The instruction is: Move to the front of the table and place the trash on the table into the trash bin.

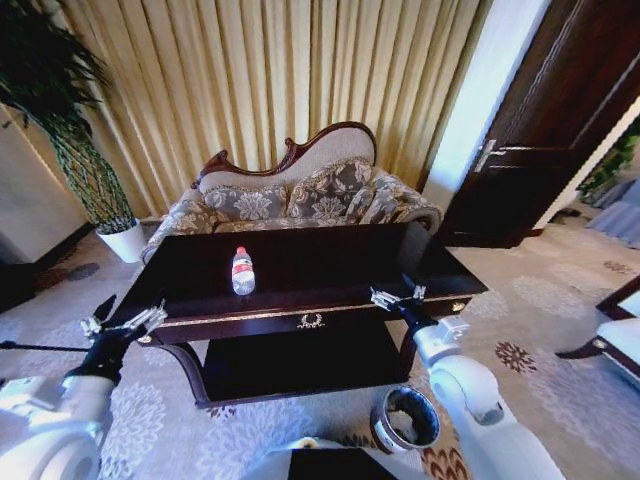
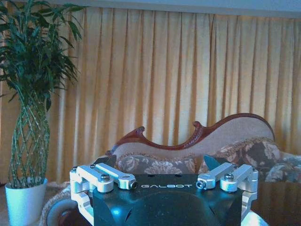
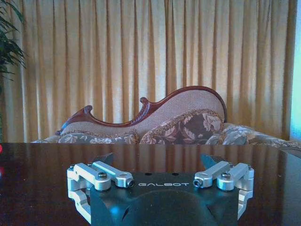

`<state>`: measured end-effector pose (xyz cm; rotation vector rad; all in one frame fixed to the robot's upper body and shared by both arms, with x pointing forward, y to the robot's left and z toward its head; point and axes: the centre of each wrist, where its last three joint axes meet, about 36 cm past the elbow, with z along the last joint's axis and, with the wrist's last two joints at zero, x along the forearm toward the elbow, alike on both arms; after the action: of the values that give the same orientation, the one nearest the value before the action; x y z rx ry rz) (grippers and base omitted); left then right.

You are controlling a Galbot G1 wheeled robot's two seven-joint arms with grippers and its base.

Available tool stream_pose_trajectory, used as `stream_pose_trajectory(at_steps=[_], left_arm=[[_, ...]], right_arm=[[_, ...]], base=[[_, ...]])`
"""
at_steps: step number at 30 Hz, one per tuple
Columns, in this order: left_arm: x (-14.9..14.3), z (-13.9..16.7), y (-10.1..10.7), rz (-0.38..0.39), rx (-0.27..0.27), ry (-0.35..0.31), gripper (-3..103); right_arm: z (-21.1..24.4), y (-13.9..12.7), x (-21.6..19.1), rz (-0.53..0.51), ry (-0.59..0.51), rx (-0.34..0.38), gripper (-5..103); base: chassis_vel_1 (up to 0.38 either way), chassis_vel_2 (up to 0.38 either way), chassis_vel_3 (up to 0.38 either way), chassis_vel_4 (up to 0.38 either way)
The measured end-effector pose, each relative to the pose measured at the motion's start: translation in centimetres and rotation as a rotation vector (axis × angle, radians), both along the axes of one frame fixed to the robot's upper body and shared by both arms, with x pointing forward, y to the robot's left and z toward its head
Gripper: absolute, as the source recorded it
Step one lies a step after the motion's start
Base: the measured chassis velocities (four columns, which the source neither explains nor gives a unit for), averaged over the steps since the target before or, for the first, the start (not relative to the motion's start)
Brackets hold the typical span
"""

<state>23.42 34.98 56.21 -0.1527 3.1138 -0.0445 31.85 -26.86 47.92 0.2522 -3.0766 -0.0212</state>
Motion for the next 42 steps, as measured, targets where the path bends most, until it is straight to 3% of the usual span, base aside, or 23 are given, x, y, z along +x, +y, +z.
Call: stream_pose_trajectory(at_steps=[3, 8, 13, 14, 15, 21, 28, 33, 42], left_arm=[[2.6, 0.1, 1.4, 0.029, 0.001, 0.016, 100], [6.2, 0.4, 1.5, 0.109, -0.033, 0.077, 100], [9.7, 1.3, 1.5, 0.095, -0.044, 0.100, 100], [12.4, 2.7, 1.1, 0.057, -0.043, 0.134, 100], [13.0, 3.2, 0.7, 0.039, -0.042, 0.160, 100], [14.5, 3.9, -1.8, 0.003, -0.035, 0.264, 100], [17.0, 4.6, -3.8, 0.015, -0.036, 0.309, 100], [18.7, 3.7, -5.8, 0.008, -0.010, 0.361, 100], [19.6, 0.5, -10.0, -0.033, -0.024, 0.467, 100]], right_arm=[[-0.2, -0.1, -0.1, -0.010, 0.001, 0.003, 100], [-1.1, -0.2, 0.0, -0.035, 0.000, 0.002, 100], [-1.6, -0.1, -0.1, -0.060, 0.003, 0.009, 100], [-2.0, -0.1, -0.1, -0.089, 0.007, 0.014, 100], [-2.3, -0.1, -0.1, -0.099, 0.009, 0.017, 100], [-3.6, 0.2, 0.1, -0.135, 0.013, 0.028, 100], [-4.1, 1.0, 0.0, -0.150, 0.020, 0.057, 100], [-3.6, 1.0, 0.5, -0.151, 0.001, 0.085, 100], [-1.6, 0.6, 2.1, -0.117, -0.039, 0.102, 100]], base=[[0.000, 0.000, 0.000, 0.000], [0.000, 0.000, 0.000, 0.000], [0.000, 0.000, 0.000, 0.000], [0.000, 0.000, 0.000, 0.000], [0.000, 0.000, 0.000, 0.000], [0.000, 0.000, 0.000, 0.000], [0.000, 0.000, 0.000, 0.000], [0.000, 0.000, 0.000, 0.000], [0.000, 0.000, 0.000, 0.000]])
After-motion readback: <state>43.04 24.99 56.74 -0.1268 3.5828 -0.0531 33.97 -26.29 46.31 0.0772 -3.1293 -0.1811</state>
